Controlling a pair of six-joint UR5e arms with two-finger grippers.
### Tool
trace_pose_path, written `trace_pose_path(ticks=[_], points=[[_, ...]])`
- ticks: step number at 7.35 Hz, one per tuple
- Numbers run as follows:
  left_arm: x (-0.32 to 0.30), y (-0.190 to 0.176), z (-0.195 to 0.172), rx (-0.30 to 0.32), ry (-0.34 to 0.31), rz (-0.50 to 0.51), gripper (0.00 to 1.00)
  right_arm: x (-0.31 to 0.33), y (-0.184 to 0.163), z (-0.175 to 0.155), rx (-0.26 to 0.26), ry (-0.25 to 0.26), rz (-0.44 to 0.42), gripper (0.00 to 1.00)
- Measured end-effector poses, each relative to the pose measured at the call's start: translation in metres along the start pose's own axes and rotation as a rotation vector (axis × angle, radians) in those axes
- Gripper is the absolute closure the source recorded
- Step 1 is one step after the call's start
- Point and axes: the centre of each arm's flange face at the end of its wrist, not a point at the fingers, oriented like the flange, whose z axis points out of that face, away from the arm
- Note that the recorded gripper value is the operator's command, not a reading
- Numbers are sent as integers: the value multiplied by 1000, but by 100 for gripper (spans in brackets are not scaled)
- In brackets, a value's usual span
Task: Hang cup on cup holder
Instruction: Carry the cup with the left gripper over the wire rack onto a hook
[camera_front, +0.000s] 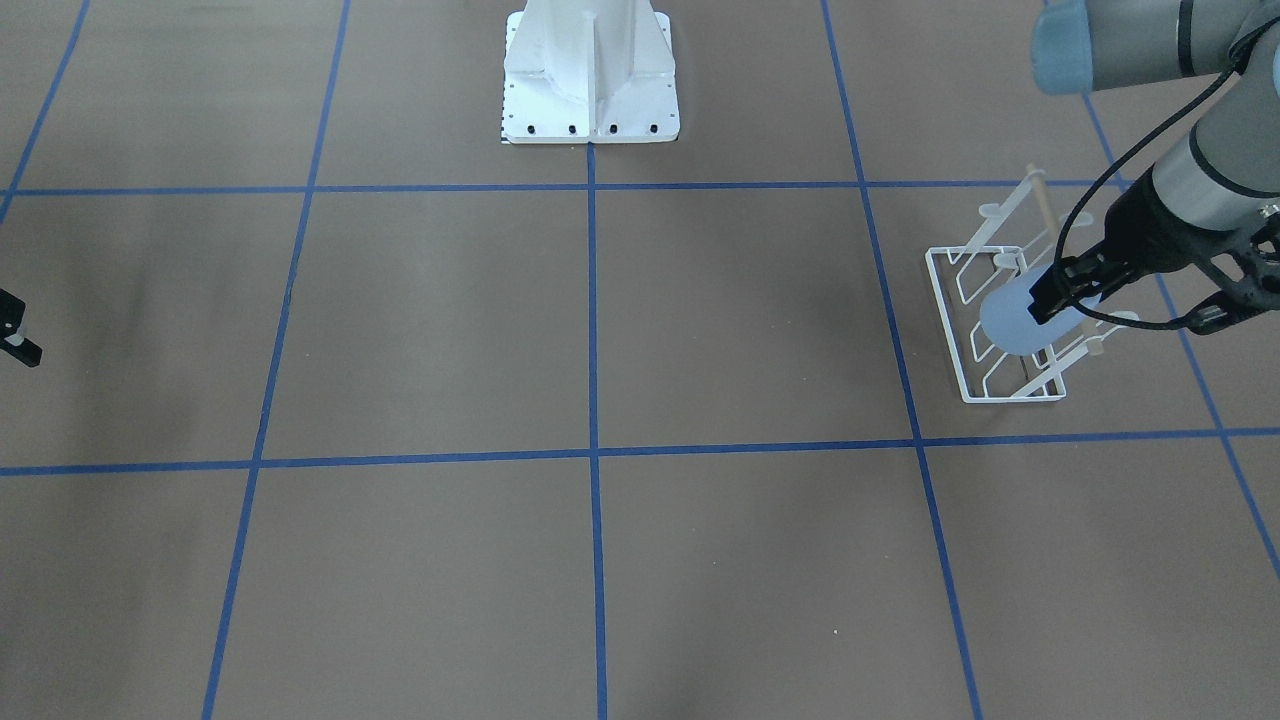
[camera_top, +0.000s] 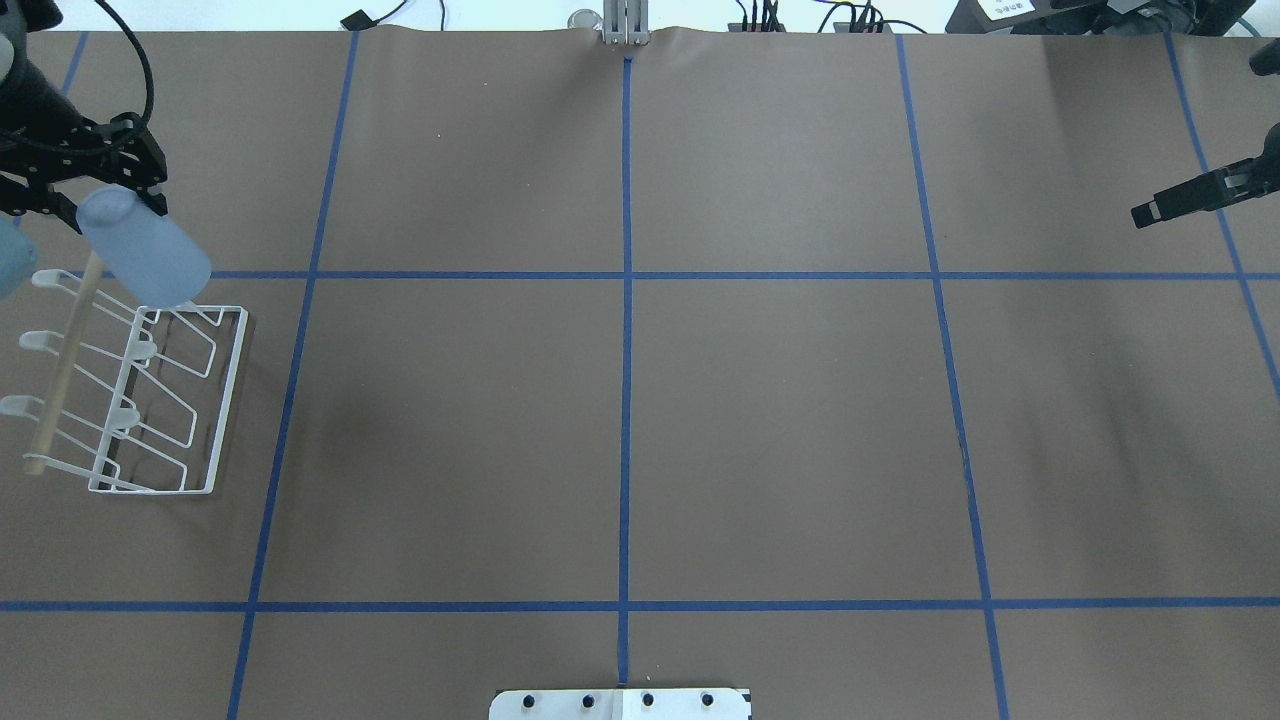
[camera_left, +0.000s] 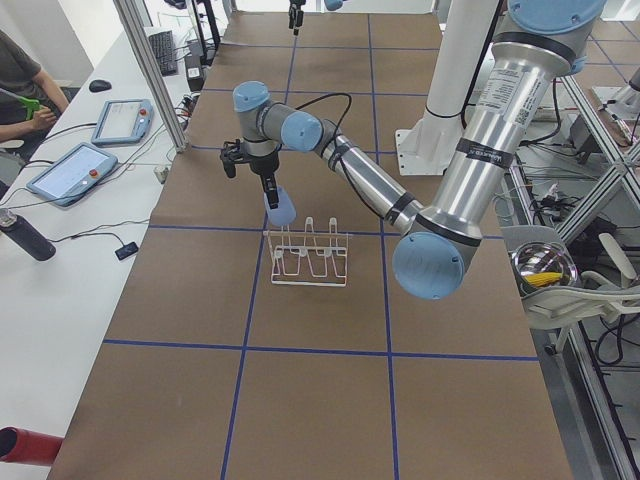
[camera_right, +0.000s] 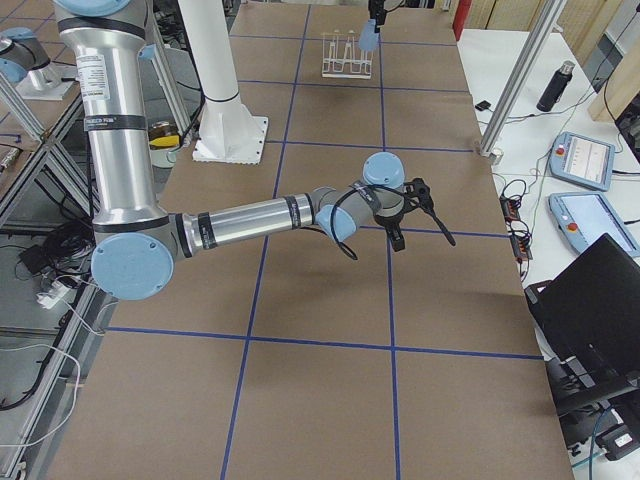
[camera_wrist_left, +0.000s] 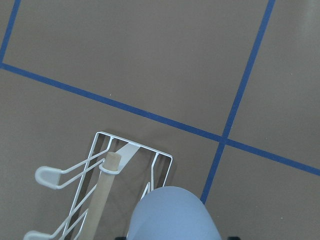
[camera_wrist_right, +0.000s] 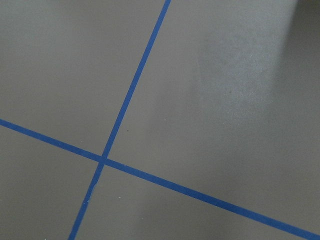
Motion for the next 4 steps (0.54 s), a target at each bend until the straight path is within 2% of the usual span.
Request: trace_pose_path(ticks=[2,3,4], points=[[-3,-6,15,-4,0,6,100,0,0,0,-6,3,6,0],[-2,-7,23,-10,-3,10,96,-1,0,1,-10,3,8,0],[-2,-7,30,-16,-5,16,88,-1,0,2,-12,3,8,0]])
